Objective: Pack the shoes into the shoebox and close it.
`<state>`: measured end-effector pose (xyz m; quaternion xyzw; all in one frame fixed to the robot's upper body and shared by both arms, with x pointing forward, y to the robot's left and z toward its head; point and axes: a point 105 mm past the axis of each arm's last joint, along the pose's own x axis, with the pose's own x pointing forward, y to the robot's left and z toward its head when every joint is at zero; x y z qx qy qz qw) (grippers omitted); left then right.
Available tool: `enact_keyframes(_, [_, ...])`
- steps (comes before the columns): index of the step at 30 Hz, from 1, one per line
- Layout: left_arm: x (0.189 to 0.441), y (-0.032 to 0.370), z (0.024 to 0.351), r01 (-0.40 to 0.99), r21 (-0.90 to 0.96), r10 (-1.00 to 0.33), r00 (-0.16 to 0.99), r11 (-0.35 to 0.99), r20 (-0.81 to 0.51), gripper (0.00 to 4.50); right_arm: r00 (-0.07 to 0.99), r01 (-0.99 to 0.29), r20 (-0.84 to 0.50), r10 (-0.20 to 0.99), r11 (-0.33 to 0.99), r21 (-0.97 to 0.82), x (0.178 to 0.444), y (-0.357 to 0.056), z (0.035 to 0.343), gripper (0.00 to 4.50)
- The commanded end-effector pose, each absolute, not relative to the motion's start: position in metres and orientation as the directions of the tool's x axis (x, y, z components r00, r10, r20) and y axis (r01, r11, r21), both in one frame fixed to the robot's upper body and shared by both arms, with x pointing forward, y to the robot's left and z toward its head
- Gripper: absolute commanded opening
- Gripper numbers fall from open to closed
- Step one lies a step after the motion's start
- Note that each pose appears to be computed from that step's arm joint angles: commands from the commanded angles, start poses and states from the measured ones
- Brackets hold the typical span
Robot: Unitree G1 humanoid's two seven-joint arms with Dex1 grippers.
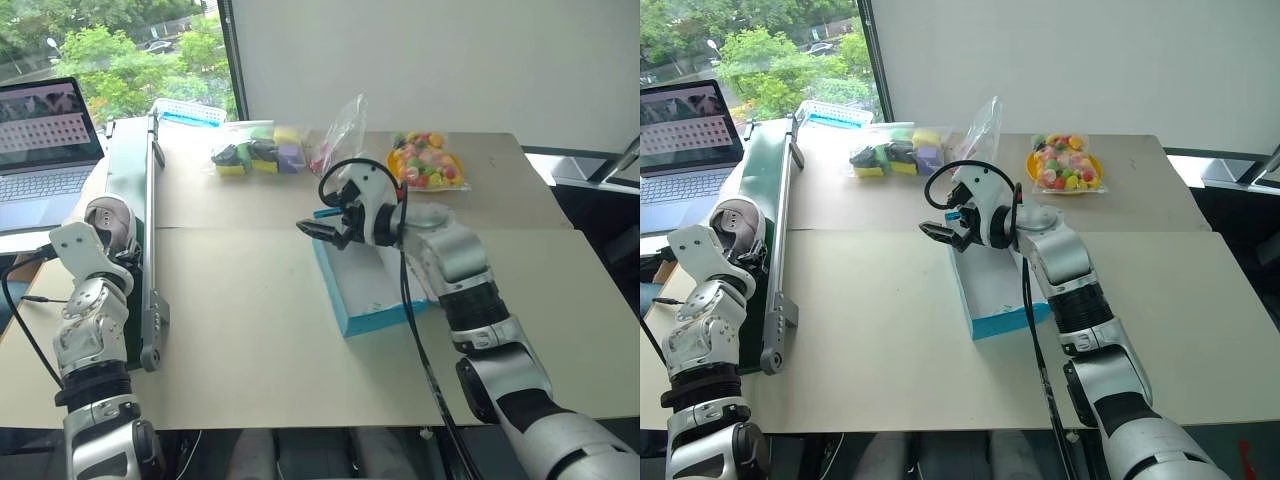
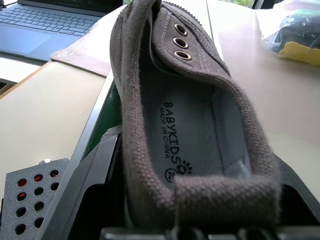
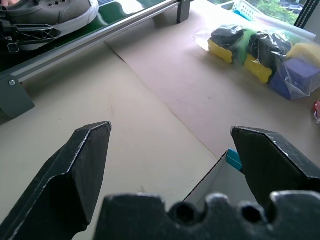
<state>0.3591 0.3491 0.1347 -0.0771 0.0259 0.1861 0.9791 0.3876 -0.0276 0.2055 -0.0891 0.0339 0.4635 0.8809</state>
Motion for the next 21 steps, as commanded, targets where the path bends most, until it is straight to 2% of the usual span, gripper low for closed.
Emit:
enact_keyframes(1, [0.374, 0.31, 0.21, -0.198, -0.137, 0.219, 0.962, 0.971, 0.162, 2.45, 0.56, -0.828, 0.057, 0.826, 0.556, 0.073, 0.385, -0.026, 0.255, 4.5])
enact_keyframes(6, [0.387, 0.22, 0.266, 0.14, -0.114, -0.101, 0.95, 0.984, 0.296, 2.45, 0.604, -0.751, 0.226, 0.764, 0.451, 0.482, 0.395, -0.038, 0.29, 4.5])
enact_keyframes(8, [0.389, 0.188, 0.278, 0.25, -0.107, -0.206, 0.927, 0.962, 0.313, 2.45, 0.62, -0.715, 0.266, 0.738, 0.39, 0.581, 0.398, -0.043, 0.299, 4.5])
enact_keyframes(13, [0.383, 0.13, 0.273, 0.424, -0.121, -0.375, 0.879, 0.898, 0.296, 2.45, 0.605, -0.691, 0.315, 0.731, 0.287, 0.663, 0.395, -0.047, 0.312, 4.5])
enact_keyframes(16, [0.374, 0.092, 0.268, 0.523, -0.136, -0.472, 0.833, 0.841, 0.289, 2.45, 0.636, -0.662, 0.306, 0.708, 0.298, 0.688, 0.397, -0.054, 0.309, 4.5])
enact_keyframes(19, [0.368, 0.072, 0.266, 0.568, -0.16, -0.514, 0.81, 0.807, 0.283, 2.45, 0.653, -0.652, 0.305, 0.693, 0.31, 0.692, 0.398, -0.059, 0.309, 4.5])
enact_keyframes(21, [0.361, 0.058, 0.265, 0.608, -0.176, -0.552, 0.785, 0.774, 0.281, 2.45, 0.679, -0.643, 0.267, 0.684, 0.379, 0.665, 0.402, -0.064, 0.301, 4.5])
